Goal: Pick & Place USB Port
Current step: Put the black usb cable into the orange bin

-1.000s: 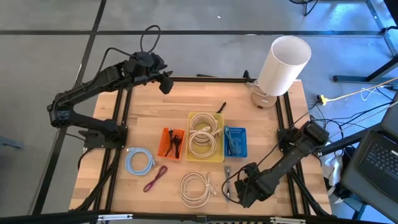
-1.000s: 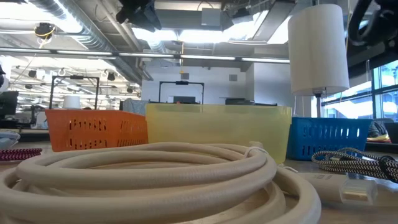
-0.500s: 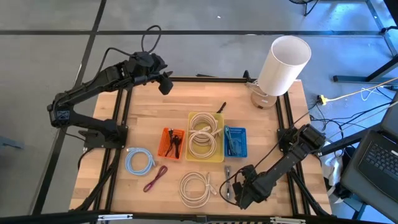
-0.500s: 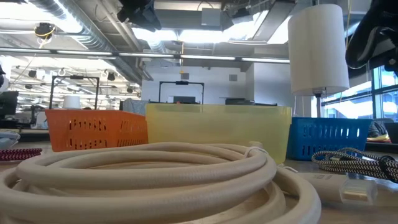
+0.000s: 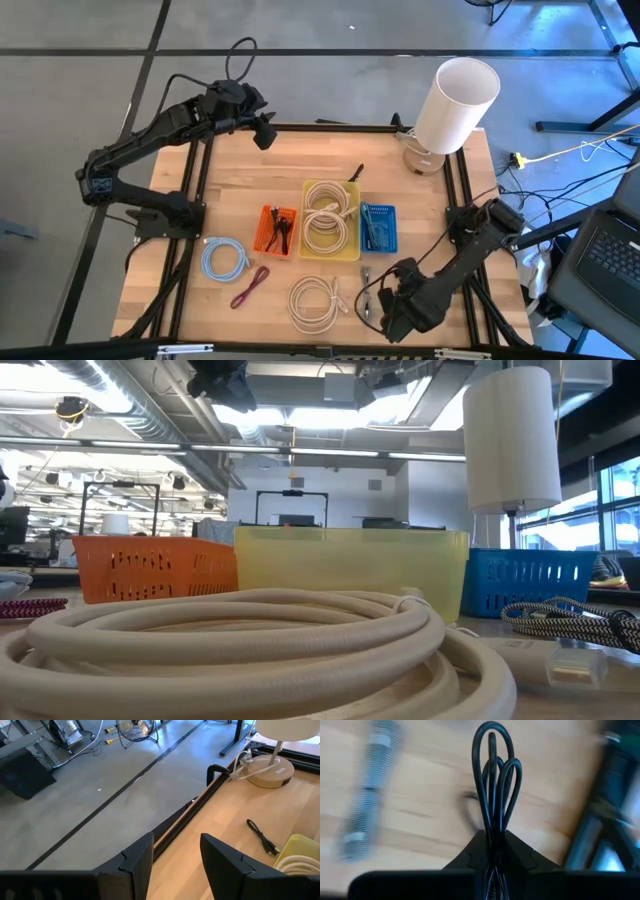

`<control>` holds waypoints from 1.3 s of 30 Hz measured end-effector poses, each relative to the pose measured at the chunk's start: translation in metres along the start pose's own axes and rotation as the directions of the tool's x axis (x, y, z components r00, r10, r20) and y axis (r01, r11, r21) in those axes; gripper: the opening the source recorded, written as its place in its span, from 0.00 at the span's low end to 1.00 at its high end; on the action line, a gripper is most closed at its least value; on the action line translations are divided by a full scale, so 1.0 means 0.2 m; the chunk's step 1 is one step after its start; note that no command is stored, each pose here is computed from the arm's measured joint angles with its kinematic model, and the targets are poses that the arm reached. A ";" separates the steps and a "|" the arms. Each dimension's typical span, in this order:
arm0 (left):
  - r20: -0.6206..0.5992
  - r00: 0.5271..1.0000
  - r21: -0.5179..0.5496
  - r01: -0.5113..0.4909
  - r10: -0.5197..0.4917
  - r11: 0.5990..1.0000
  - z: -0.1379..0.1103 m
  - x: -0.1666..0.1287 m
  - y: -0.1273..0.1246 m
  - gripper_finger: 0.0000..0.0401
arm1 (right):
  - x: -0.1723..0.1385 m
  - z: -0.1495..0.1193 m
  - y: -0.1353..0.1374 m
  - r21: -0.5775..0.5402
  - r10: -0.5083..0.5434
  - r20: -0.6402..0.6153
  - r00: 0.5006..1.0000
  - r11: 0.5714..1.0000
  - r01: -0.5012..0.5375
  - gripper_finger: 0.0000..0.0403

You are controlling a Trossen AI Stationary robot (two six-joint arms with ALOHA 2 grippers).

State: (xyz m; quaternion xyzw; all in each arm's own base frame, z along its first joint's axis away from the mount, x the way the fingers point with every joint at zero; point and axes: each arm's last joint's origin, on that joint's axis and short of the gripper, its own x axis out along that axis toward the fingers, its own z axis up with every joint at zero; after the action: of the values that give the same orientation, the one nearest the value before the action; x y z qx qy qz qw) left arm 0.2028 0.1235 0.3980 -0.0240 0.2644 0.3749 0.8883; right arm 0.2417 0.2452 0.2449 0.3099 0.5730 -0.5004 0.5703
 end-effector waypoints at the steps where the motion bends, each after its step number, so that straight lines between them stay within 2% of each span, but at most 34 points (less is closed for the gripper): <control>1: -0.001 1.000 -0.006 0.002 -0.002 1.000 0.00 0.00 0.00 0.39 | -0.02 0.02 -0.01 0.008 0.026 0.033 0.999 1.000 -0.026 0.08; 4: -0.005 1.000 -0.019 0.005 -0.005 1.000 0.00 0.00 0.00 0.38 | -0.09 0.08 -0.03 0.050 0.099 0.086 0.991 0.993 -0.103 0.08; 6: -0.015 1.000 -0.027 0.008 -0.009 1.000 -0.01 0.00 0.00 0.38 | -0.12 0.15 -0.06 0.054 0.159 0.169 0.973 0.984 -0.170 0.08; 9: -0.035 0.999 -0.044 0.028 -0.030 0.999 -0.02 0.00 0.00 0.38 | -0.20 0.26 -0.09 0.018 0.257 0.311 0.915 0.961 -0.277 0.08; 12: -0.061 0.997 -0.063 0.043 -0.047 0.997 -0.03 0.00 -0.01 0.38 | -0.27 0.40 -0.13 -0.049 0.309 0.410 0.858 0.947 -0.317 0.08; 17: -0.123 0.991 -0.119 0.034 -0.049 0.992 -0.06 0.00 -0.01 0.37 | -0.35 0.63 -0.18 -0.171 0.358 0.439 0.824 0.934 -0.315 0.08; 21: -0.168 0.985 -0.166 0.020 -0.048 0.986 -0.08 -0.01 -0.01 0.36 | -0.42 0.81 -0.17 -0.306 0.476 0.433 0.765 0.876 -0.372 0.08; 26: -0.180 0.983 -0.177 0.000 -0.032 0.984 -0.10 -0.07 -0.01 0.35 | -0.48 0.99 -0.08 -0.481 0.656 0.346 0.671 0.738 -0.473 0.08; 31: -0.136 0.990 -0.212 -0.052 0.023 0.976 -0.14 -0.21 0.03 0.33 | -0.50 1.13 0.01 -0.555 0.803 0.223 0.552 0.570 -0.606 0.08; 35: -0.090 0.995 -0.278 -0.055 0.031 0.959 -0.25 -0.33 0.07 0.32 | -0.50 1.21 0.12 -0.579 0.897 0.135 0.421 0.416 -0.702 0.08; 39: -0.056 0.998 -0.341 -0.041 0.024 0.939 -0.35 -0.41 0.09 0.32 | -0.48 1.30 0.27 -0.587 0.965 0.078 0.251 0.248 -0.771 0.08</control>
State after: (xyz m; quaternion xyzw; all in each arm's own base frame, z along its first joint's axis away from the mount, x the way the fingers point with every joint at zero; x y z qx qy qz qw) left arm 0.1110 0.0670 0.3799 -0.1830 0.2182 0.4289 0.8573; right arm 0.3958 0.0419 0.3654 0.3268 0.2440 0.0055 0.9131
